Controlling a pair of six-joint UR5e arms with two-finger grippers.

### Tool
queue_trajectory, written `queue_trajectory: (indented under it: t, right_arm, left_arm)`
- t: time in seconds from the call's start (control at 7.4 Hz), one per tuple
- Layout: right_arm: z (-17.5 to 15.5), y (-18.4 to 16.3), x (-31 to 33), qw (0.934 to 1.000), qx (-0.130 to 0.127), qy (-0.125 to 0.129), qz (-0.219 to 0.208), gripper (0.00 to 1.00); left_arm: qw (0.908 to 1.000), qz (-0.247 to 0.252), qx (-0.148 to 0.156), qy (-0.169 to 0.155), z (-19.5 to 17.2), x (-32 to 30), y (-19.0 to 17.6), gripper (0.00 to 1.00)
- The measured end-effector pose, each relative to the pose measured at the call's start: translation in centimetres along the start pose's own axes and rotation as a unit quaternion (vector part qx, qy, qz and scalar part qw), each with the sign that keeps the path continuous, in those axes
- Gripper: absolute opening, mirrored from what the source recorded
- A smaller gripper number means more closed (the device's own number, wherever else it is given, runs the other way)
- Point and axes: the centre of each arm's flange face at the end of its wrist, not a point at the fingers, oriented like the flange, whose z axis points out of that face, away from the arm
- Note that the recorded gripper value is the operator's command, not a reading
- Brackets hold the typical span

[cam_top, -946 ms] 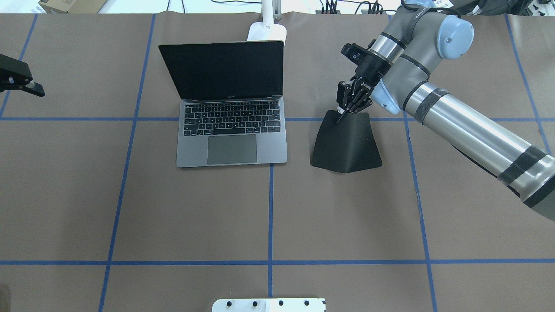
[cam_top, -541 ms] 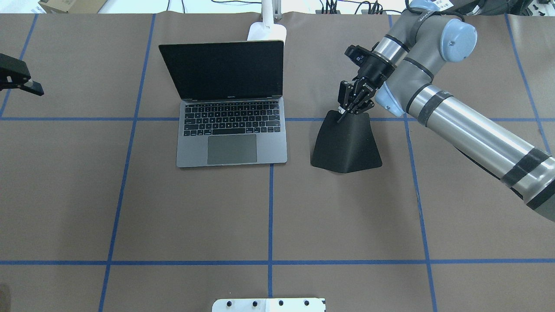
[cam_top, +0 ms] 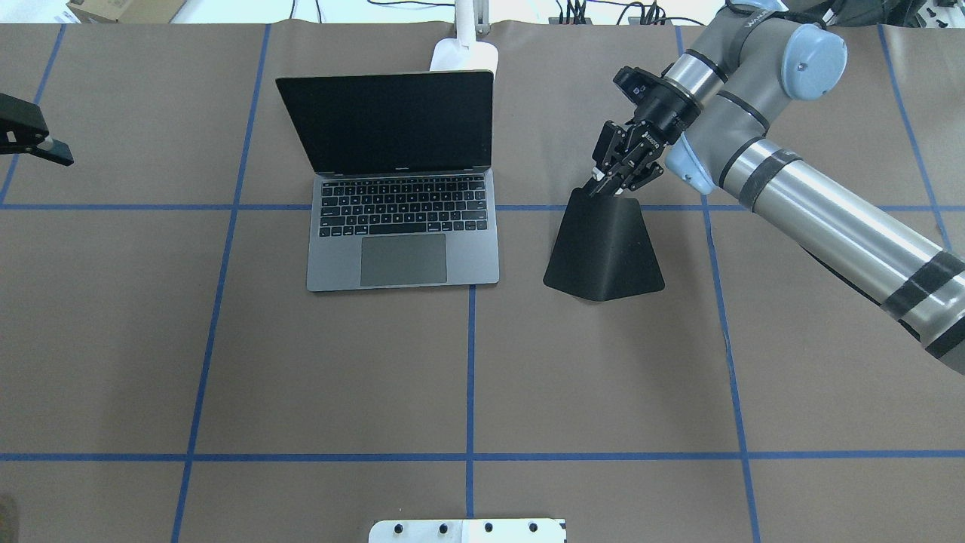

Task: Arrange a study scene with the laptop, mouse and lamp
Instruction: 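Open the right gripper and lift it away from the mouse pad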

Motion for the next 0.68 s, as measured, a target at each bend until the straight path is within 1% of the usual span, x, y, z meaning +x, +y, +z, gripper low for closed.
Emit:
queue_trajectory:
  t: [0.27,0.68]
  right_arm:
    - [-1.4,-0.1,0.6,0.9998,0.011,-0.015,0.01,0.4]
    - [-5.7,0.1,1.1,0.9986,0.039,-0.029,0.019,0.5]
  left_arm:
    - [1.0,0.001,0.001,0.003,-0.3,0.1,0.2,1.0]
    - [1.0,0.001,0.002,0.003,-0.4,0.0,0.1,1.0]
